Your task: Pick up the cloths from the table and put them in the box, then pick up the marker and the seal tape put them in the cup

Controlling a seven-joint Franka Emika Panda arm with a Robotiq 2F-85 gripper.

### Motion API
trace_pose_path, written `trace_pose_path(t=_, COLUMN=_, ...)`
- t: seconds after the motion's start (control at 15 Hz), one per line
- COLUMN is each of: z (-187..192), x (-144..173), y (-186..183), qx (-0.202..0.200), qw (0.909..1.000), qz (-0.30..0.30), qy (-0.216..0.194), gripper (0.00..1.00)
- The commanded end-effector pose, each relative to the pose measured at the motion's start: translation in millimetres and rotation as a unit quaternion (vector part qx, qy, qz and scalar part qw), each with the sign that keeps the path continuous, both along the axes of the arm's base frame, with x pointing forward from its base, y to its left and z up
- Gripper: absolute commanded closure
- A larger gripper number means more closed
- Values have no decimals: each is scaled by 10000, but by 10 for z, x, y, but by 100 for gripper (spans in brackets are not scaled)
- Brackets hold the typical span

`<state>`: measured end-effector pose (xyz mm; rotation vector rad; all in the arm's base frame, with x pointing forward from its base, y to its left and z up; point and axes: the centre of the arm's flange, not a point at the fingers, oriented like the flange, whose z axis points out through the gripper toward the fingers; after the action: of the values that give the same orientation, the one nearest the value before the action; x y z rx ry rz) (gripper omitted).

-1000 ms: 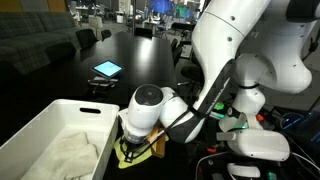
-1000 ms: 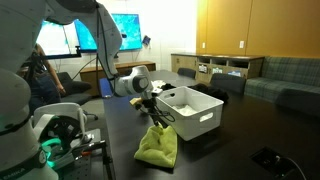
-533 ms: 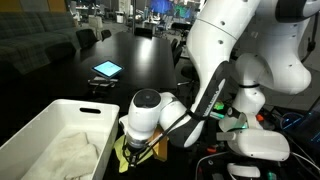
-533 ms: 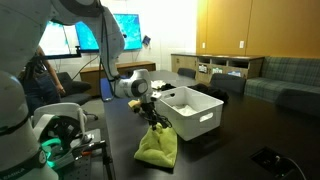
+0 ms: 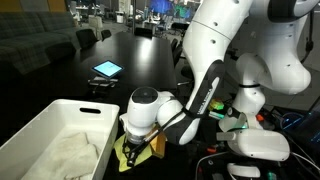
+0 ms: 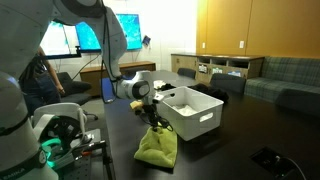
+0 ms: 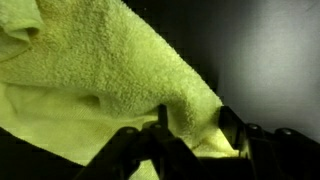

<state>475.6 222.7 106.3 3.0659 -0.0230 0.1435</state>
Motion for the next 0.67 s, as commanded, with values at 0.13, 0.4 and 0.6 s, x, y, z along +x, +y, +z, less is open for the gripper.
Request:
trace_pose_path(t=0.13, z=103, x=-5, y=-46, qx=50, qw=9999, qz=-90, qy=-103, gripper=88)
trace_pose_path(t=0.4, z=285, x=-44, y=-102, qx=-42, qw=9991, qz=-301, qy=-308, gripper=100)
trace_pose_path(t=0.6, z=536, x=-67, y=-159, qx=-220, qw=9952, qz=-719, qy=-624, gripper=98)
